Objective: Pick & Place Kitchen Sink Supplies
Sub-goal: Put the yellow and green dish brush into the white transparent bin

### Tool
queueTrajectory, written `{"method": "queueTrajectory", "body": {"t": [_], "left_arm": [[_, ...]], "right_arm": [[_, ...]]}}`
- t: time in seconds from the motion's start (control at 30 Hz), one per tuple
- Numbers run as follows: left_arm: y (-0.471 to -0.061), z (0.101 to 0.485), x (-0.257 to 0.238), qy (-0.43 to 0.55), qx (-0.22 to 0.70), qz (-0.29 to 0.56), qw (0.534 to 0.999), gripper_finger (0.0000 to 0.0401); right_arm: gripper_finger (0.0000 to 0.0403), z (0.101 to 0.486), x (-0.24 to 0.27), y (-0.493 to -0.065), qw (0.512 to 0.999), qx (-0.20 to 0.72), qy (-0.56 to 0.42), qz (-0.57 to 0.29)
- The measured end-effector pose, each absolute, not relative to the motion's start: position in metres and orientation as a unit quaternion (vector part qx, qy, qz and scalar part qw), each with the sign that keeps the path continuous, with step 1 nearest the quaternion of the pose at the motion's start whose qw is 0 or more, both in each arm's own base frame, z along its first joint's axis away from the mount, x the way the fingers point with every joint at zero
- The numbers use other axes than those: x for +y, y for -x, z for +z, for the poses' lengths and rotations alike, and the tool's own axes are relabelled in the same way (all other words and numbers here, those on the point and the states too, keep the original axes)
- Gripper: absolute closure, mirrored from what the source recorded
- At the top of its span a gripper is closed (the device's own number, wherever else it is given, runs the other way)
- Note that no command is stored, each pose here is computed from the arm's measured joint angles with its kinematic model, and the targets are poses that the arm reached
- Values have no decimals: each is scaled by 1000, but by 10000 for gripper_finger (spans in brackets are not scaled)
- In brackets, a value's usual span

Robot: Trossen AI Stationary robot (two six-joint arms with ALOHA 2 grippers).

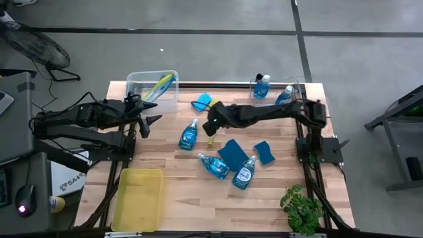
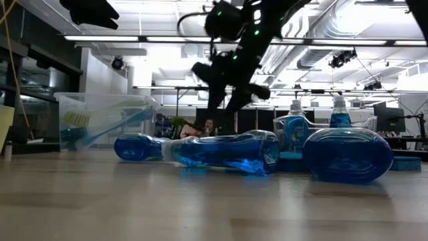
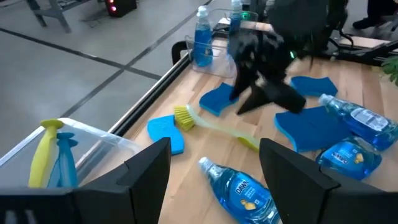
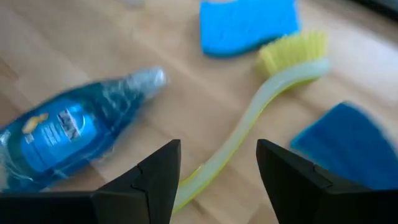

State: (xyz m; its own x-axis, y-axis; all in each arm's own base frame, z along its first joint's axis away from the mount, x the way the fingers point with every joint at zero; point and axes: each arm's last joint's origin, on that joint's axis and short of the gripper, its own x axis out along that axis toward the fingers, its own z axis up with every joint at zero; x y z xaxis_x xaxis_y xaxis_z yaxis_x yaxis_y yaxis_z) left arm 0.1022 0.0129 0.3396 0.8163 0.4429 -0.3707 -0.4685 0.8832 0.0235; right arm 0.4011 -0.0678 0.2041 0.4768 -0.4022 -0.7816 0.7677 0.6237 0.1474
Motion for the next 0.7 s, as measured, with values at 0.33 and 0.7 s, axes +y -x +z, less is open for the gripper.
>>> {"method": "queueTrajectory", "body": {"t": [0.33,0.7], "left_arm": [[-99,335,9,30,204,255,945,162],[-98,332,6,36,211,263,941,162]], "right_arm": [[198,181,-71,-413,773,410,-269,-402],[198,160,-67,-410,780,377,-282,-412]]}}
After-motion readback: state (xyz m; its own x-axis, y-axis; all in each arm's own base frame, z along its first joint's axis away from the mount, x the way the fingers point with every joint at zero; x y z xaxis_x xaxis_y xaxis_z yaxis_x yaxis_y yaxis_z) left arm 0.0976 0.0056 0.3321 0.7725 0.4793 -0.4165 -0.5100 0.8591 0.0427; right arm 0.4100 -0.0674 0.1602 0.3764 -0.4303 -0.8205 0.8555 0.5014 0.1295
